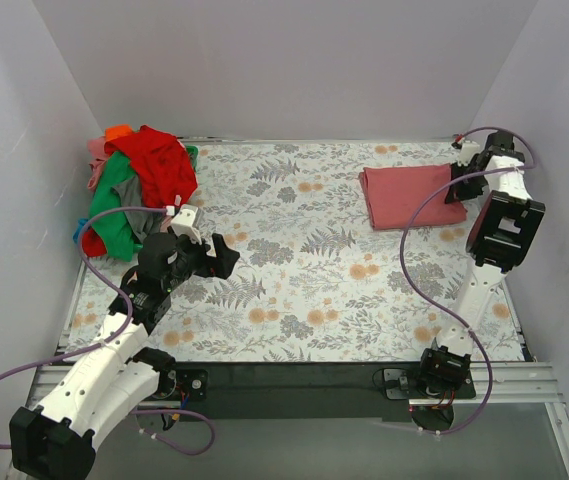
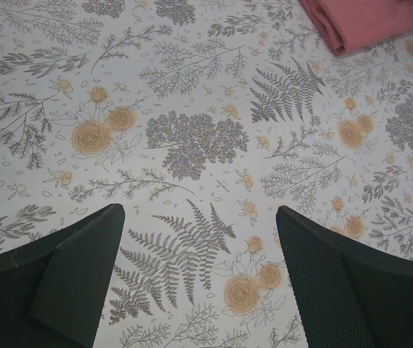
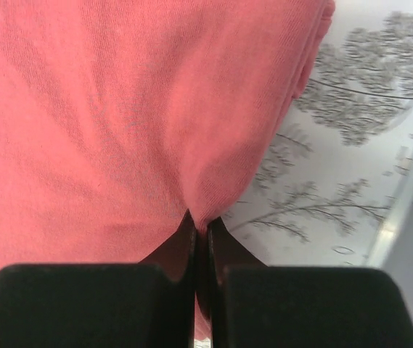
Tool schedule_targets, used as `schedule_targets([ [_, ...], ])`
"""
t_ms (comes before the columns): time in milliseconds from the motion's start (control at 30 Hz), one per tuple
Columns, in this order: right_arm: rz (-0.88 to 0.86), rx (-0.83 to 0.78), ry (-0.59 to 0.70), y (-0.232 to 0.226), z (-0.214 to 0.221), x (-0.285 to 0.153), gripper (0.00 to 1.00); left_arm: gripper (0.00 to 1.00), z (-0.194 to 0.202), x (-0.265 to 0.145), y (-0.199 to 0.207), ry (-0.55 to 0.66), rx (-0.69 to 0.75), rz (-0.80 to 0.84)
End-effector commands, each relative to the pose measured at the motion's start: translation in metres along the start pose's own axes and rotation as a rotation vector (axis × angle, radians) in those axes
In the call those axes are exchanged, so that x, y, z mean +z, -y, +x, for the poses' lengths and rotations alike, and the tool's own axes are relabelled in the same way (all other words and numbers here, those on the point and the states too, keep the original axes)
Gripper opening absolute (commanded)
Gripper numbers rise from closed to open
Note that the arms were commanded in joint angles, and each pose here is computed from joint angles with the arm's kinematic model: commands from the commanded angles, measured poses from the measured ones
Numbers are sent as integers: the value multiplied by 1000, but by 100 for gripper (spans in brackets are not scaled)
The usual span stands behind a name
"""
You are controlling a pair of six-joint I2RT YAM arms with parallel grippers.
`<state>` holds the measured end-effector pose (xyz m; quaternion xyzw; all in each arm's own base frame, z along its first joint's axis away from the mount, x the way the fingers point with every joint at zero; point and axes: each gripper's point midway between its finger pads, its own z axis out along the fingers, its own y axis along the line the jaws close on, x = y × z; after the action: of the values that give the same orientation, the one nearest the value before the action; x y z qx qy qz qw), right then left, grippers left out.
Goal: Fold and stack the t-shirts
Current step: Neatly place the folded tshirt to the corner
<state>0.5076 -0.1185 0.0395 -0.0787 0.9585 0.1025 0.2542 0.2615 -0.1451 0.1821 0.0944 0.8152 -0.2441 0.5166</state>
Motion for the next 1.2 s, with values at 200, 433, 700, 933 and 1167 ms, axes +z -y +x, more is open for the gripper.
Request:
schedule_targets([
  [200,134,-42,11,39,-11,-12,1,85,-1,0,3,3,22,20],
  [433,207,-46,8,51,-12,-16,33,85,-2,0,1,3,24,13],
  [700,316,-123,39,43,-9,-6,63,85,-2,0,2,1,26,16],
  [933,655,-188,140,59,-36,-39,70,85,-1,0,1,-2,28,10],
  [1167,864,-174,197,75,-33,-56,70,85,0,1,-1,-4,35,7],
])
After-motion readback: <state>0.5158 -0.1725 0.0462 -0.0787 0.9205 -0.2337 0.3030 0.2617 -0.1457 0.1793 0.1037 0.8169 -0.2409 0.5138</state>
